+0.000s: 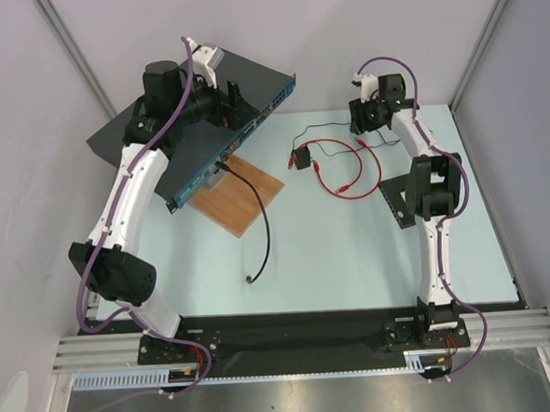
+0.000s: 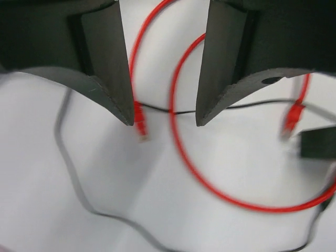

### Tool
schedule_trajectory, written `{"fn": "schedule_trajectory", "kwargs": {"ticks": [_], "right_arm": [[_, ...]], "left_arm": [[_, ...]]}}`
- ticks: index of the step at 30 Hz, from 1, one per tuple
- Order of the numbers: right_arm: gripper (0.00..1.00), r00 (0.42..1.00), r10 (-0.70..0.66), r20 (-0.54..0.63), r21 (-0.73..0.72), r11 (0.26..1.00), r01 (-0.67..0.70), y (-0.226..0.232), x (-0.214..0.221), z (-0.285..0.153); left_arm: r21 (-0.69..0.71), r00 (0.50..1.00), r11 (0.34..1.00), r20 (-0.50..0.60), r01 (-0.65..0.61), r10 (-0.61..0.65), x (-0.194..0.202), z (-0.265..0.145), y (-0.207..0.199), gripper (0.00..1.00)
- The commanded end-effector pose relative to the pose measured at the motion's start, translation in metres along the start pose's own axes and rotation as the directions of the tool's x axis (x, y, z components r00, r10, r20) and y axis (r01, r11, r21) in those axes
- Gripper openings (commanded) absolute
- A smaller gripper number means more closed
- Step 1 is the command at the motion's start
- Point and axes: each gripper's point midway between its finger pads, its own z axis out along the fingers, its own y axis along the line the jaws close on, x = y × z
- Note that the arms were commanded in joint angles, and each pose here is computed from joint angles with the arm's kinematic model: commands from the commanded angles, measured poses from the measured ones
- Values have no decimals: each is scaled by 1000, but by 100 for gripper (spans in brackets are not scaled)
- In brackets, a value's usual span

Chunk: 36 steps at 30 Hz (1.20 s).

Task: Insert the plug into the switch port

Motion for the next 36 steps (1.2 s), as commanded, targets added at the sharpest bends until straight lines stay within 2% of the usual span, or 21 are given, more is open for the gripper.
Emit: {"fn": "schedule_trajectory", "kwargs": {"ticks": [1,4,9,21,25,26,28,29,30,34,36], "right_arm": [[55,994,26,102,196,980,-46,-56,-22,0],[53,988,54,145,295,951,-95,-87,-21,-1],[52,981,82,174,359,923,-141,-122,-11,3],[47,996,85,-11,284,956,-78,-112,48,29],[43,996,79,-37,257,964,-67,-107,52,28],[41,996,80,-50,240,968,-65,-103,54,27],[15,996,60,-72,223,974,-42,-97,55,27],[5,996,51,-77,219,975,-33,-95,53,24],[0,995,53,-89,194,980,-35,-88,53,21],[0,997,79,-24,122,990,-76,-67,19,-9],[0,994,99,56,69,992,-102,-49,-17,-36]], "left_arm": [[-10,997,999,72,-35,35,-27,-9,-2,91],[-11,997,999,74,-31,31,-28,-8,-2,91],[-16,997,999,70,-28,29,-27,-8,-1,91],[-34,998,999,66,-11,13,-27,-10,0,91],[-30,998,1000,61,-4,5,-24,-9,0,91],[-29,998,1000,64,-5,7,-25,-10,0,90],[-14,998,1000,65,1,0,-25,-9,-3,90],[-11,997,1000,73,1,0,-27,-9,-4,90],[-3,997,1000,73,5,-5,-27,-8,-4,90],[62,994,998,102,30,-36,-37,-5,-16,89],[90,992,995,117,33,-43,-41,-1,-21,89]]}}
